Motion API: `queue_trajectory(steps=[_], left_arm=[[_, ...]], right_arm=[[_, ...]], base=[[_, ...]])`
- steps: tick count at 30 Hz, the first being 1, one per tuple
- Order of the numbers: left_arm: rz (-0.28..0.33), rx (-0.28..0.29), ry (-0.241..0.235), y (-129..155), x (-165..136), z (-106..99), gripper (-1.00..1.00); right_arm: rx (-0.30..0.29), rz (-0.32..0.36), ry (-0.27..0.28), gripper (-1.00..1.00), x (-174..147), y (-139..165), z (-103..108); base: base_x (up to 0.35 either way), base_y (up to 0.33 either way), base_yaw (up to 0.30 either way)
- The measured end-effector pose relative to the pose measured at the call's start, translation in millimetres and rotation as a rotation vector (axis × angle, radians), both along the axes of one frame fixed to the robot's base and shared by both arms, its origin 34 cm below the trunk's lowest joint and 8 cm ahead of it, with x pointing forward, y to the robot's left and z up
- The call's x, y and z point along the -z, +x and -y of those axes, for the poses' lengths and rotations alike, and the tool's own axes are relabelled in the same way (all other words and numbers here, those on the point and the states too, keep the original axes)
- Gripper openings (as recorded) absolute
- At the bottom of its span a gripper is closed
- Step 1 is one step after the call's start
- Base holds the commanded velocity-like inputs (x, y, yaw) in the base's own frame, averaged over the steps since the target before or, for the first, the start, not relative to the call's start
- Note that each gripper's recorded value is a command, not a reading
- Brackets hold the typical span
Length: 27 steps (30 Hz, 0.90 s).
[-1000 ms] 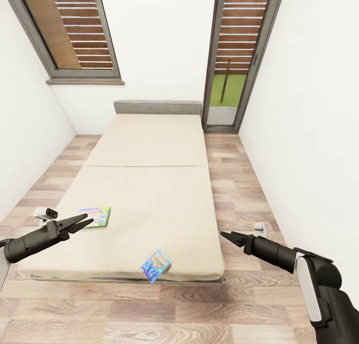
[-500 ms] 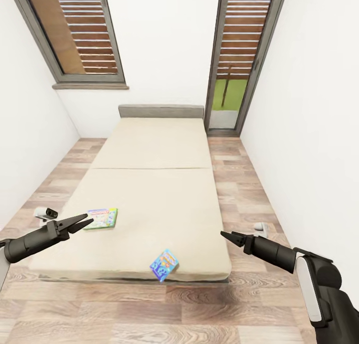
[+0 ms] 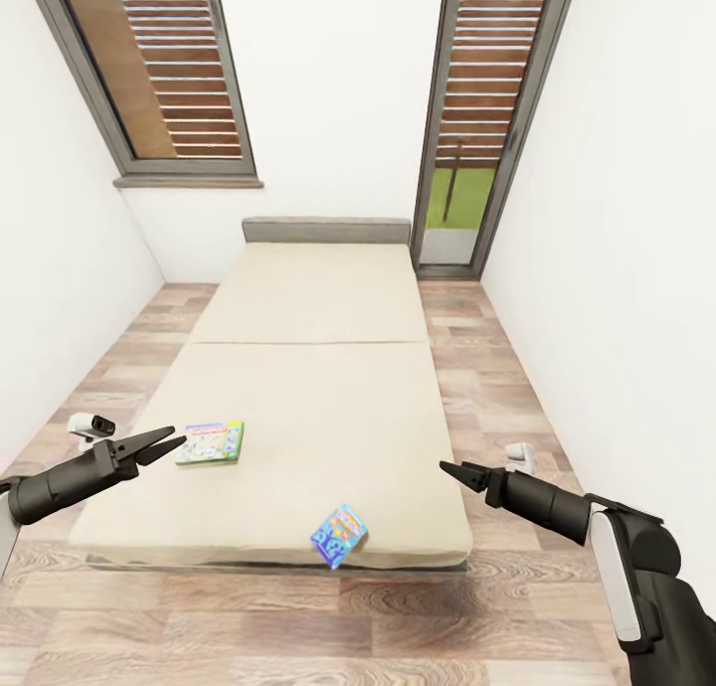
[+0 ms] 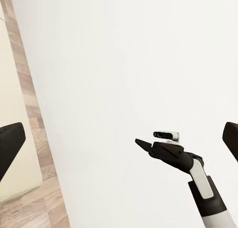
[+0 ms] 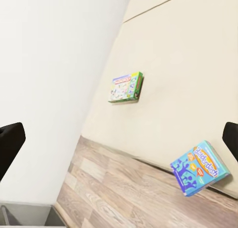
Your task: Put all the toys in the child's room - the three board games (two on the bed and one on the table), the two jigsaw puzzles on the table, and the tennis ball on the table - inside the toy box on the table in the child's room.
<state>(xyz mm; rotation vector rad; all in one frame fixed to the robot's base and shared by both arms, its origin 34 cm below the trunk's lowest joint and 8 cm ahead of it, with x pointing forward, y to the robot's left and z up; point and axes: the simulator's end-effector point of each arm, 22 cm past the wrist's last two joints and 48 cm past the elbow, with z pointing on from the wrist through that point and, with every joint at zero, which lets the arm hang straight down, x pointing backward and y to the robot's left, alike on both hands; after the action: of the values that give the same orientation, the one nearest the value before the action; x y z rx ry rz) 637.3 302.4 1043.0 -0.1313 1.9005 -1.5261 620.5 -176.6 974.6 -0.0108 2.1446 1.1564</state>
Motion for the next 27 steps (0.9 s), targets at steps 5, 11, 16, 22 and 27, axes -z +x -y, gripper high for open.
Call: queue_trajectory(steps=[5, 11, 16, 22, 27], left_arm=[[0.009, 0.000, 0.000, 0, -5, 0, 1.00], [0.014, 0.001, -0.001, -1, -7, 0, 1.00], [0.015, 0.000, 0.001, -1, -8, 0, 1.00], [0.016, 0.000, 0.000, -1, -8, 0, 1.00], [0.015, 0.000, 0.000, -1, -8, 0, 1.00]], right_arm=[[0.000, 0.009, -0.001, 1.00, -4, 0, -1], [0.007, 0.054, -0.008, 1.00, -10, 5, 0], [0.010, 0.066, -0.008, 1.00, -11, 6, 0], [0.010, 0.071, -0.006, 1.00, -12, 6, 0], [0.010, 0.071, -0.007, 1.00, -12, 6, -1]], base=[[0.000, 0.005, 0.000], [0.000, 0.001, 0.000], [0.000, 0.000, 0.000], [0.000, 0.000, 0.000], [0.000, 0.000, 0.000]])
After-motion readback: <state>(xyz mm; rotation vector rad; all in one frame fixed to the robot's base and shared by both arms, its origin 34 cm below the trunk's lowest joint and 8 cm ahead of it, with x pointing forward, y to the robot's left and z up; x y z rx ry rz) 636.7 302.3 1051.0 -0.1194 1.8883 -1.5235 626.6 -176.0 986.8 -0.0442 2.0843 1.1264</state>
